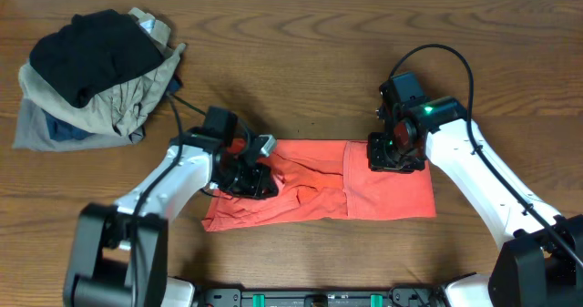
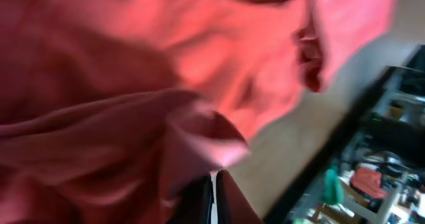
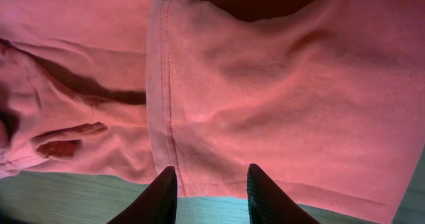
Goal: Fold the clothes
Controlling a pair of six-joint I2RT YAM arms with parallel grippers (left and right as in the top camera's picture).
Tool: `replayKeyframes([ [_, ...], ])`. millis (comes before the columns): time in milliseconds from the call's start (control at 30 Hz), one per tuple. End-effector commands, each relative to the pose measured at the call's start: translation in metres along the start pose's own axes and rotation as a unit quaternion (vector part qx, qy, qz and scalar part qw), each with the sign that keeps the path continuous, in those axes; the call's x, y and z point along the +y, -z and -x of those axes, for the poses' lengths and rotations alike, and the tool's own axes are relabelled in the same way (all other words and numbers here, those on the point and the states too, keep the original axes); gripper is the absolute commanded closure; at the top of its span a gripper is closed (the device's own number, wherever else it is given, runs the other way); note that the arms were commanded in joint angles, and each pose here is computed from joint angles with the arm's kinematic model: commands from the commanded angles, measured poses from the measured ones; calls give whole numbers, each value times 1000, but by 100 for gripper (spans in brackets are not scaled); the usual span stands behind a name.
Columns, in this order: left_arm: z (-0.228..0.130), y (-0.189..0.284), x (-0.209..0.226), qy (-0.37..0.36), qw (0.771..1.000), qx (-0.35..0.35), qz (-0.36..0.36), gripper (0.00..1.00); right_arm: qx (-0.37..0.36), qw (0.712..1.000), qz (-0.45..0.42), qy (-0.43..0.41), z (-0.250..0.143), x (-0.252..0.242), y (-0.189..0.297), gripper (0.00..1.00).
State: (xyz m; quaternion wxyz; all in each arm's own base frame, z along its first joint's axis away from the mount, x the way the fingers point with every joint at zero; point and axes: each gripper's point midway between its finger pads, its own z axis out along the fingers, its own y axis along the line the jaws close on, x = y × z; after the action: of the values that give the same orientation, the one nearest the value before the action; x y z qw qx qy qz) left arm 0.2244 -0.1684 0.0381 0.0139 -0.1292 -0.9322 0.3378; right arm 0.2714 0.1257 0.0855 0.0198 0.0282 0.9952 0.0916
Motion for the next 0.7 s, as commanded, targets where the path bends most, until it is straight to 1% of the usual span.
replayKeyframes([
  [0,-2,-5,38,26,997,8,77,94,-8,1000,-3,5,4,-1,4,67],
  [100,4,-5,62,70,990,-5,120,93,-7,1000,-3,5,4,-2,4,67],
  [200,6,-5,72,93,987,-11,129,93,-4,1000,-4,5,3,-2,4,67],
  [233,6,-5,73,94,987,-11,129,91,-4,1000,-5,4,2,-2,4,67],
  [267,6,-5,73,94,987,-11,130,87,-3,1000,-5,4,2,-2,4,67],
  [367,7,-4,72,94,987,-12,127,83,-3,1000,-5,4,2,-2,4,67],
  [400,7,-3,70,93,987,-12,127,78,-3,1000,-5,5,2,-2,4,67],
  [467,11,3,61,83,990,-16,114,75,-3,1000,-5,6,2,-2,4,67],
  [600,30,33,37,53,991,-55,107,66,-3,1000,-5,10,2,-3,4,67],
  [633,36,43,31,46,991,-71,107,61,-3,1000,-5,10,2,-3,4,67],
  [667,40,53,27,40,989,-89,107,54,-3,1000,-5,12,2,-2,4,67],
])
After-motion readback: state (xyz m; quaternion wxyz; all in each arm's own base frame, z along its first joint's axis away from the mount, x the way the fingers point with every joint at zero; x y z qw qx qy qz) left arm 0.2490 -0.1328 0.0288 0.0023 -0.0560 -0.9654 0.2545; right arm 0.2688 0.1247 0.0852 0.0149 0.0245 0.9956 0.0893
